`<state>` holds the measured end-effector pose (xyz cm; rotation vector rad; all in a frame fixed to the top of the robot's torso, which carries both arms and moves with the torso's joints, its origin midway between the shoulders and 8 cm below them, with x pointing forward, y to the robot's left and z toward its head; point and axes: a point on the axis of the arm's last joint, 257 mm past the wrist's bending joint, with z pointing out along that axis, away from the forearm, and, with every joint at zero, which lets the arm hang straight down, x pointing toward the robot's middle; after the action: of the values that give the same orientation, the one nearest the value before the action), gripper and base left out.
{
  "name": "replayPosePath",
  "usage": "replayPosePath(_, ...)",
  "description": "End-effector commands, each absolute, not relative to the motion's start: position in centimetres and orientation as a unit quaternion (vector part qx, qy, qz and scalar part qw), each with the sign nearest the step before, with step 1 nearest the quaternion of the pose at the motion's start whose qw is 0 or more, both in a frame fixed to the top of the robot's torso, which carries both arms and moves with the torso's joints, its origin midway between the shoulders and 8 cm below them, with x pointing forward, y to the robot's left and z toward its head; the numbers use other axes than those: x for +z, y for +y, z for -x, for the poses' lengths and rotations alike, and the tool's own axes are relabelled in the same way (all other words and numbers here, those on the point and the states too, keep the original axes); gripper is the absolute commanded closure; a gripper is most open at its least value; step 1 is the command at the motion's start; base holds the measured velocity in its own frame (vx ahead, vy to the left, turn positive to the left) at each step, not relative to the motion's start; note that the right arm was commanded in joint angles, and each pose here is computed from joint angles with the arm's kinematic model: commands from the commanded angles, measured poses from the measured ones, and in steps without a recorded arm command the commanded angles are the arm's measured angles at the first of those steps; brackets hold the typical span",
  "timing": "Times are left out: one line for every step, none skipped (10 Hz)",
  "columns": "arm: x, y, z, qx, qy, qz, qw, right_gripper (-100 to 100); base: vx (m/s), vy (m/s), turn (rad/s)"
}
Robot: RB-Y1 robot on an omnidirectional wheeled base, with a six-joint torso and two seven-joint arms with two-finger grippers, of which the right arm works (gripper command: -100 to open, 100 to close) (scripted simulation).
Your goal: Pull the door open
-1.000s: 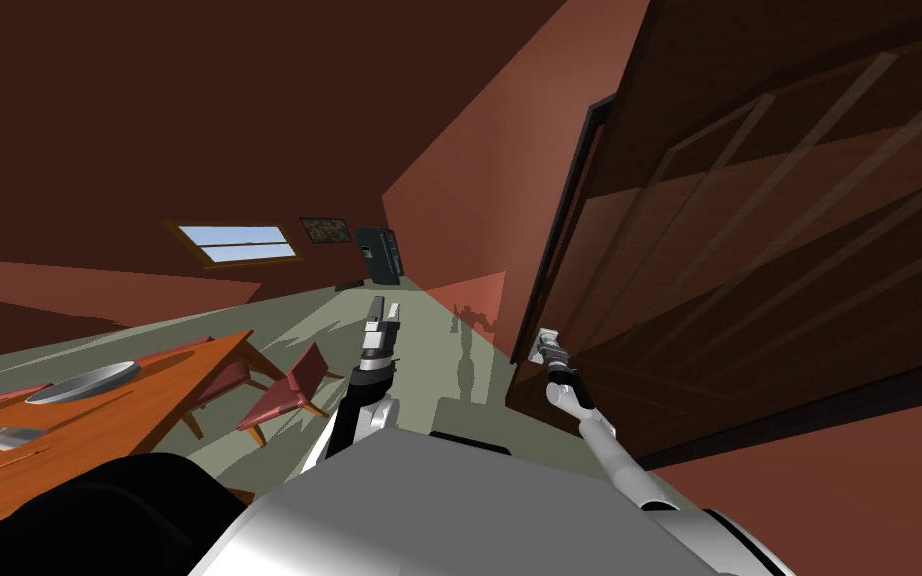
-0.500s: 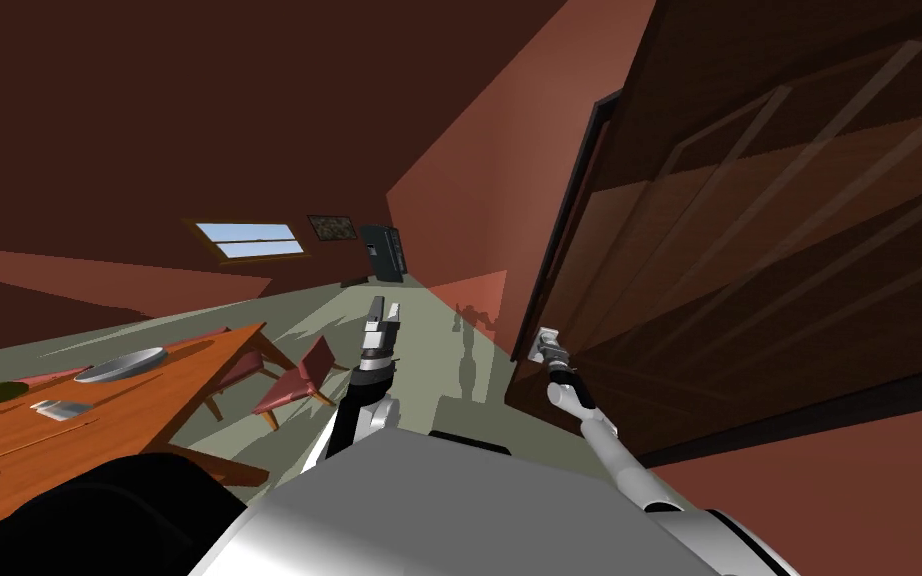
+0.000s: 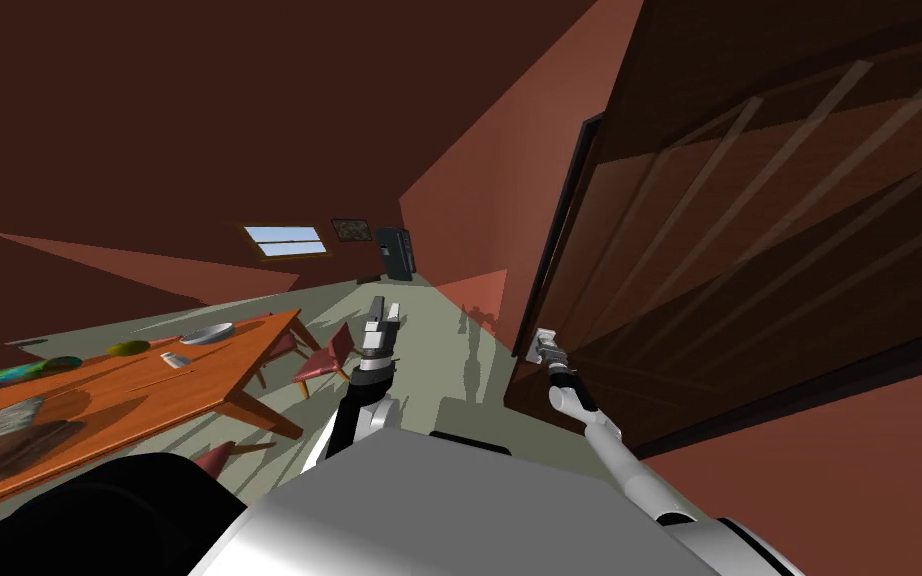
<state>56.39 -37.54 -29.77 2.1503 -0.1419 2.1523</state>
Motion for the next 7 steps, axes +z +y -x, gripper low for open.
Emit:
replayPosePath(-29.6,-37.2,-56.4,0.707,-0.04,-0.705,0.041,100,-0.206,-0.082,0.115)
replayPosePath(-29.6,-37.0,-56.4,0.707,-0.037,-0.705,0.037,100,-0.197,-0.06,0.12)
replayPosePath(-29.6,-36.8,-56.3,0.707,-0.033,-0.706,0.033,100,-0.219,-0.09,0.109)
replayPosePath(-29.6,-36.6,-56.2,0.706,-0.03,-0.706,0.03,100,-0.208,-0.084,0.09)
replayPosePath(-29.7,-36.7,-56.3,0.706,-0.032,-0.707,0.033,100,-0.087,-0.028,0.032)
replayPosePath(-29.9,-36.2,-56.1,0.704,-0.025,-0.709,0.026,100,-0.108,-0.041,0.081)
replayPosePath(-29.8,-36.0,-56.0,0.705,-0.021,-0.708,0.022,100,-0.159,-0.065,0.091)
